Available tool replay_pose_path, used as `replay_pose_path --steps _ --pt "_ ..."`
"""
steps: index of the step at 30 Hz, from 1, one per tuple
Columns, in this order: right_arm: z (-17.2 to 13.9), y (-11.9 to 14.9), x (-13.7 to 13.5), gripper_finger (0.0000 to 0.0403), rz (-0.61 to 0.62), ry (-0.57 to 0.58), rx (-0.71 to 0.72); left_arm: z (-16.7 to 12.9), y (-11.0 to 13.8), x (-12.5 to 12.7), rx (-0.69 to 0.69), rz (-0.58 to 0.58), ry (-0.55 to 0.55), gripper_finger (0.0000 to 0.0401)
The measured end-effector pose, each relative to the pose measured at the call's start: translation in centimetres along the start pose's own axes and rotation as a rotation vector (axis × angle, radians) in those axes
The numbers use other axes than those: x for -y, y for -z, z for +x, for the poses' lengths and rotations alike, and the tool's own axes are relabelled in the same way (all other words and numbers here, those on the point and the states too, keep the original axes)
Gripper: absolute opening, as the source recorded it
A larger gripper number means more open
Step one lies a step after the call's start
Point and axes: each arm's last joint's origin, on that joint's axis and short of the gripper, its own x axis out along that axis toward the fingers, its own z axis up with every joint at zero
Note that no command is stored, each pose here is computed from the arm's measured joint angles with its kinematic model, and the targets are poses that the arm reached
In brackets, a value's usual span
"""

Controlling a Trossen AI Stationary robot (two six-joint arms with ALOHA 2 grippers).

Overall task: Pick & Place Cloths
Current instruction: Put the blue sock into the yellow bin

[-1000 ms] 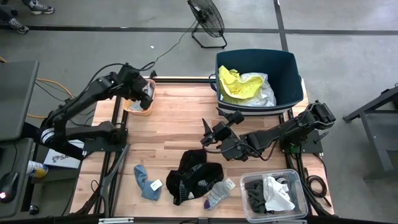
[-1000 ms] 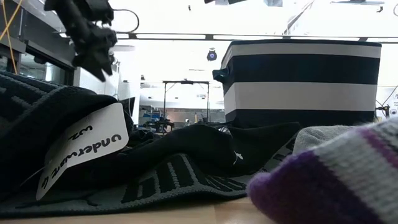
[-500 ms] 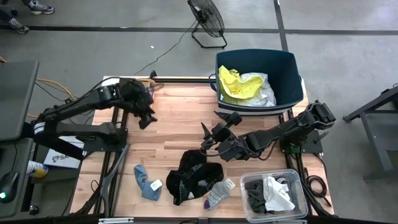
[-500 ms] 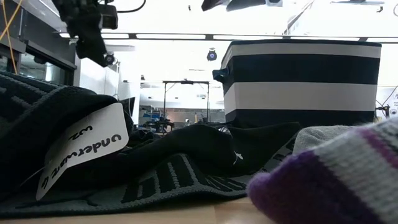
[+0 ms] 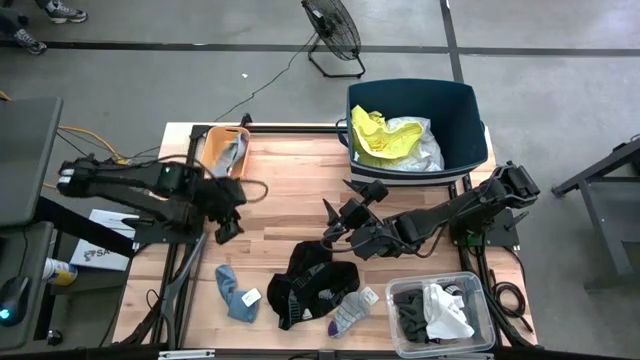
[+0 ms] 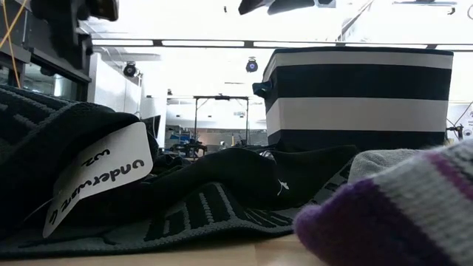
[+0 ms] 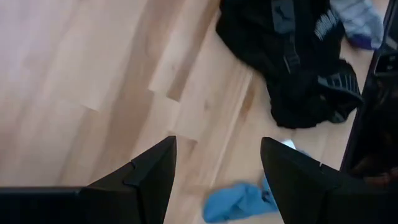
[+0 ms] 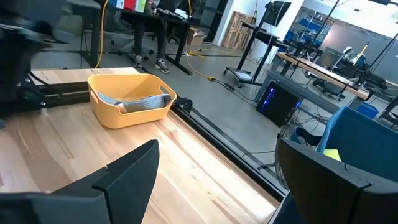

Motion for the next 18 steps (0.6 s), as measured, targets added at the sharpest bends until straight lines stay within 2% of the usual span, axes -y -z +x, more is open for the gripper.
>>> replay_pose_path --steps 3,11,18 --pt "0.0 0.1 0.0 0.032 -0.01 0.001 -0.004 0.5 0.9 1.5 -0.04 0.037 0.013 0.0229" --pt "0.0 0.2 0.0 0.032 -0.022 0.001 -0.008 2.3 3.4 5.3 -0.196 0.266 0.061 0.0229" --pt "0.0 0.2 0.0 0.032 -0.053 0.002 -0.01 4.8 5.6 7.8 -0.331 0.44 0.033 0.0229"
